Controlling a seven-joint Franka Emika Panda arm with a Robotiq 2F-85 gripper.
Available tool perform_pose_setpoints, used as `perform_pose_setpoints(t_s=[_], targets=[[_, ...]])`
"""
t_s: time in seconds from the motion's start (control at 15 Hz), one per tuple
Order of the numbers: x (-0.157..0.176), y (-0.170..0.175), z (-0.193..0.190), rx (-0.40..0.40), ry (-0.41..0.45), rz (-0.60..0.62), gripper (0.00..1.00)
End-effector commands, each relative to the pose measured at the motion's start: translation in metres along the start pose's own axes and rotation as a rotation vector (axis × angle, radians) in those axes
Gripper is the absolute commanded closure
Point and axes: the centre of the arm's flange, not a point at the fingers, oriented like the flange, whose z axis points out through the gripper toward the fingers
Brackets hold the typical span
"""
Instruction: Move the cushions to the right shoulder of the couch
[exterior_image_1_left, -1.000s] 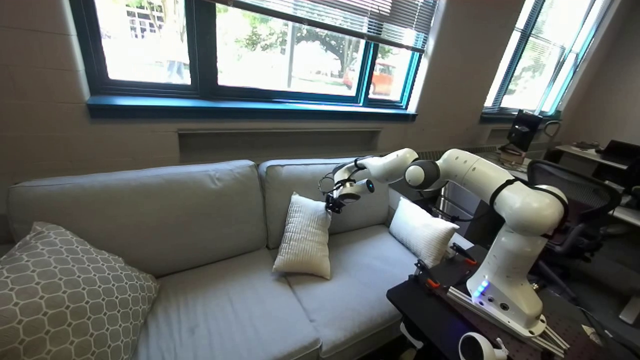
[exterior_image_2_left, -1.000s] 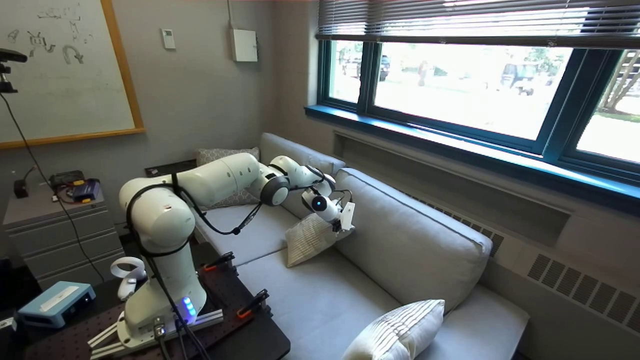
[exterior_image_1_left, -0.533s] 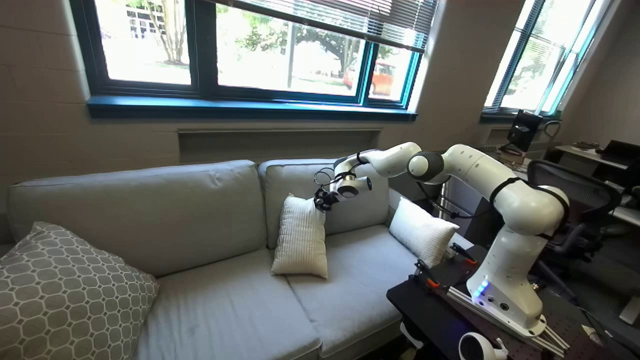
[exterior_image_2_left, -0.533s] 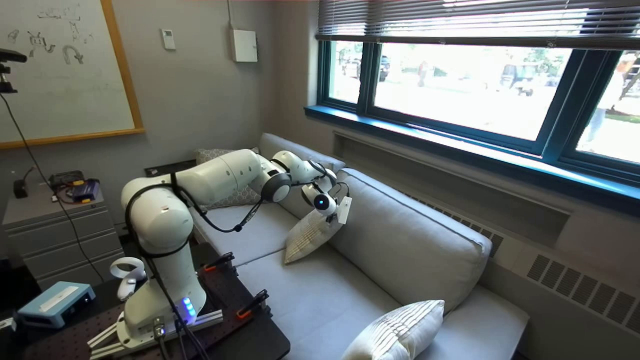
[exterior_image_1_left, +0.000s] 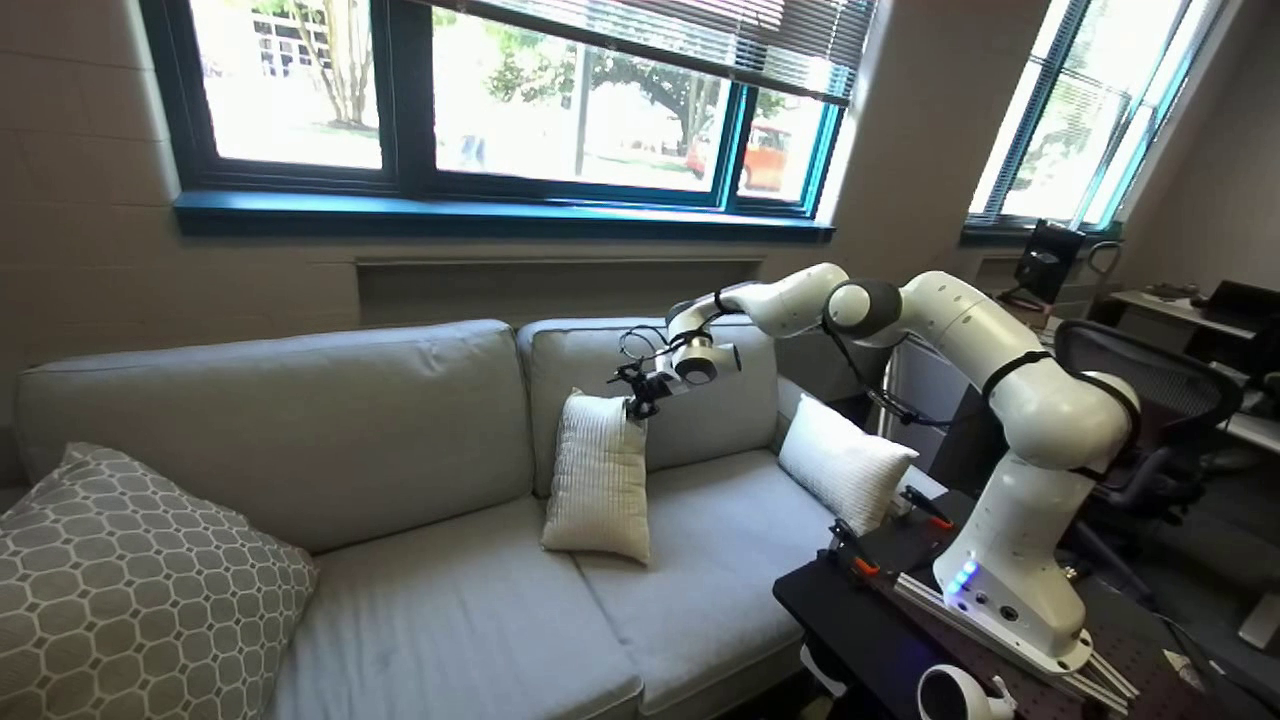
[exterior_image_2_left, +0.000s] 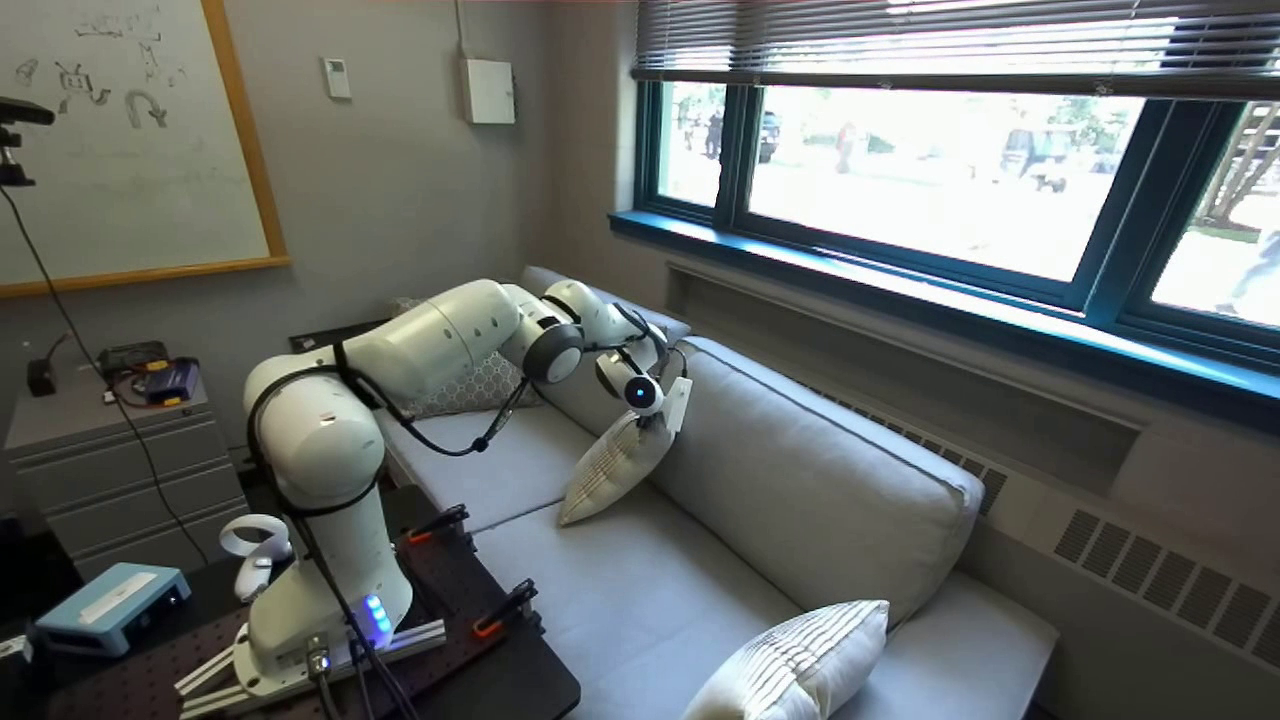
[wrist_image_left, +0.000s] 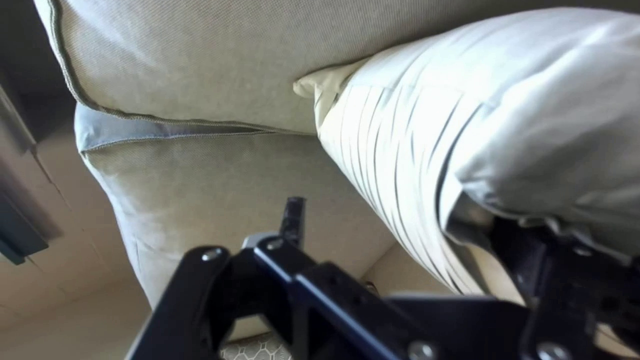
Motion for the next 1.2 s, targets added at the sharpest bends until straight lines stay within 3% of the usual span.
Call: perform_pose_setpoints(t_s=[0.0, 0.53, 0.87, 1.13], targets=[[0.006, 0.004, -0.019, 0.004, 0.04, -0.01, 0.0], [-0.016, -0.013, -0.019, 0.056, 0.025, -0.015, 0.0], [-0.051, -0.045, -0.028, 0.221, -0.134, -0.038, 0.0], [-0.07, -0.075, -0.021, 0.271, -0.172, 0.003, 0.0]])
